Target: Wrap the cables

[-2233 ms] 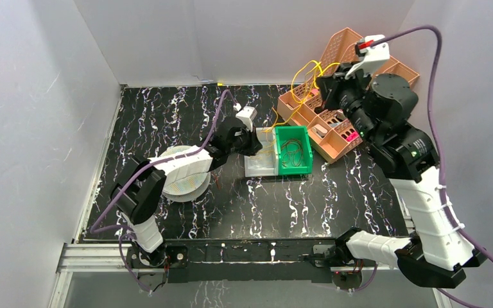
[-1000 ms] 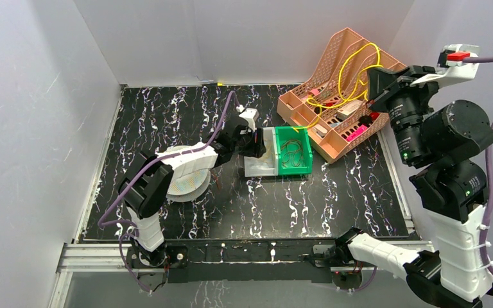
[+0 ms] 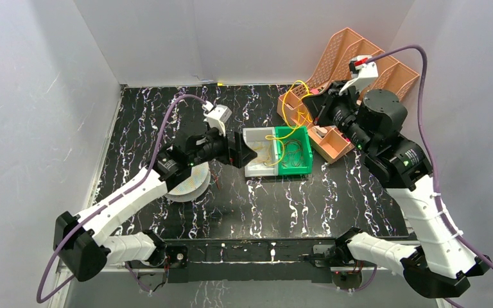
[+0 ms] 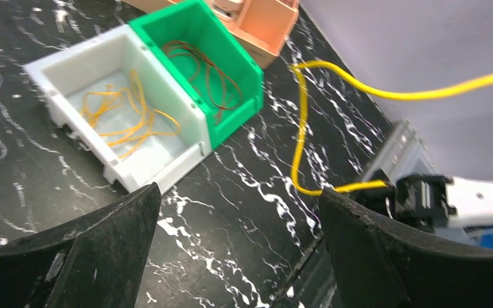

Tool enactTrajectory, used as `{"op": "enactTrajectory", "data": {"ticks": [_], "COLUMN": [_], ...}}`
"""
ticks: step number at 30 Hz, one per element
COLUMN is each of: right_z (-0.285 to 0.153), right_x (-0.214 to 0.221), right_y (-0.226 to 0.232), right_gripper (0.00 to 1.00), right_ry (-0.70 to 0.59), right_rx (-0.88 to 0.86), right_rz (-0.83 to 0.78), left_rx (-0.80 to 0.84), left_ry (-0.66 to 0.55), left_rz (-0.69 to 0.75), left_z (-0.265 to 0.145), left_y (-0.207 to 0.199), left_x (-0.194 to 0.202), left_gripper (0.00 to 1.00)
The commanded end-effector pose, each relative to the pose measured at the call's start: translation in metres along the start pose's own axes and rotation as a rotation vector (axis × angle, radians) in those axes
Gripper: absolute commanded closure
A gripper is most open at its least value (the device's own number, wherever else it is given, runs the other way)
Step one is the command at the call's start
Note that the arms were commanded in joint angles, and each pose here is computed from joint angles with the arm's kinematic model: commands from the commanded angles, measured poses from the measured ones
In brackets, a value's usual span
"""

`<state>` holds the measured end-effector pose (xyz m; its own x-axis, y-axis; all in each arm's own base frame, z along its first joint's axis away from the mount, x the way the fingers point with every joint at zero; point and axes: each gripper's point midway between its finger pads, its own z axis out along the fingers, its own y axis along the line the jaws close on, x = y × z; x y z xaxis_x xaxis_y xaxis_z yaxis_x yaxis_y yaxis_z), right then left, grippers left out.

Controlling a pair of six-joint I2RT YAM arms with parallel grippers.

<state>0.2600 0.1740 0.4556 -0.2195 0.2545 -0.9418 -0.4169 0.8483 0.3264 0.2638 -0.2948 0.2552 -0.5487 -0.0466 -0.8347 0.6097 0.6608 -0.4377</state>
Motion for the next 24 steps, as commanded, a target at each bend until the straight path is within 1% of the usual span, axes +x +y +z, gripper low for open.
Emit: {"op": "enactTrajectory", "data": {"ticks": [1, 6, 12, 17, 21, 24], "right_z": [0.000, 0.011, 0.015, 0.016, 0.015, 0.013], "right_x": [-0.019, -0.014, -0.016, -0.019, -0.023, -0.024], "right_y": [0.021, 0.033, 0.043, 0.052, 0.060, 0.068], "right_gripper": [1.00, 1.00, 1.00, 1.00, 1.00, 1.00], "right_ry": [-0.070, -0.036, -0.028, -0.023, -0.025, -0.019], "right_rx": [-0.094, -0.139, -0.183, -0.223, -0.260, -0.300], "right_rz": [0.082, 0.121, 0.142, 0.164, 0.183, 0.204], "left_rx": [0.228, 0.352, 0.447, 0.447, 0.408, 0.429], "left_ry": [0.007, 0.019, 0.040, 0.041, 0.028, 0.008], "left_rz": [0.041, 0.111, 0.184, 0.231, 0.266, 0.287], "left_z": [-0.023, -0.038, -0.046, -0.039, -0.031, -0.029], "left_y": [-0.040, -0.059, -0.071, -0.068, -0.059, -0.060], "left_x": [0.007, 0.015, 0.021, 0.020, 0.019, 0.020], "left_gripper": [0.07, 0.07, 0.06, 0.07, 0.07, 0.07]}}
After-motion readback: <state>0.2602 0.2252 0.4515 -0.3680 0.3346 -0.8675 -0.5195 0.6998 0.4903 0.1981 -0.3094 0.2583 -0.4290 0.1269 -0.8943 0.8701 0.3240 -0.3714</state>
